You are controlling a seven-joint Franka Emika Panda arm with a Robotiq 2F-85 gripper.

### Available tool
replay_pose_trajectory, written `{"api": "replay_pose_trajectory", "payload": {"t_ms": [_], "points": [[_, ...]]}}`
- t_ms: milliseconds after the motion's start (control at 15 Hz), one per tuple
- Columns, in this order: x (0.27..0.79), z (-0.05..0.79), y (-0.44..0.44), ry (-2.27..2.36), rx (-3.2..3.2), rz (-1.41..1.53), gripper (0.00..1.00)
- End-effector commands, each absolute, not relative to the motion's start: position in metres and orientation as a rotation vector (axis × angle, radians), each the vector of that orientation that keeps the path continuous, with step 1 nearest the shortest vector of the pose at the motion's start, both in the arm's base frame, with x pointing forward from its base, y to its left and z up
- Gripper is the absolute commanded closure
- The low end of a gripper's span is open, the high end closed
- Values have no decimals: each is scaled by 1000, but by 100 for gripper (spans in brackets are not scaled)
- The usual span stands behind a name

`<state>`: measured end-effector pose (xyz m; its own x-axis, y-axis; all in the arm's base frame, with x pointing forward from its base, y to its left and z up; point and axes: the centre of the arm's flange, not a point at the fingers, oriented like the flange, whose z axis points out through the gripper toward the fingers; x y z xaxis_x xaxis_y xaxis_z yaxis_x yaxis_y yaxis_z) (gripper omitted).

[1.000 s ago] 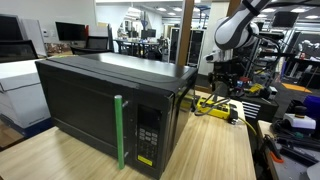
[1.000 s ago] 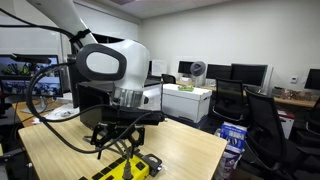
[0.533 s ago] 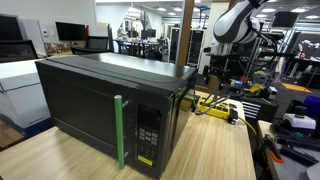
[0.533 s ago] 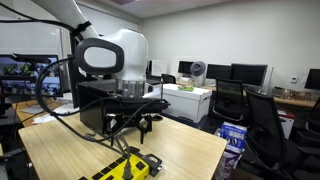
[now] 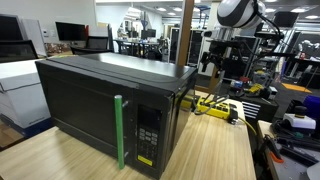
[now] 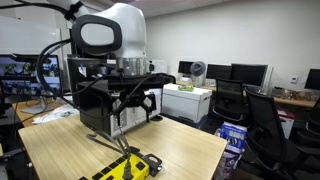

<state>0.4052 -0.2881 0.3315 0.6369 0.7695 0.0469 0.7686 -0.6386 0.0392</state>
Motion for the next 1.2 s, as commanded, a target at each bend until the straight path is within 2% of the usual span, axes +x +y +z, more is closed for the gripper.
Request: {"api": "replay_pose_trajectory", "payload": {"t_ms": [0,200,400,867,1133], "points": [[408,362,-280,1237,2877,-37,0],[410,373,-280,1014,2999,-245,0],[411,369,-282,750,3082,-309,0],[393,300,-286,120,3216,-230,0],[391,282,-283,-136,3175,15,0]]}}
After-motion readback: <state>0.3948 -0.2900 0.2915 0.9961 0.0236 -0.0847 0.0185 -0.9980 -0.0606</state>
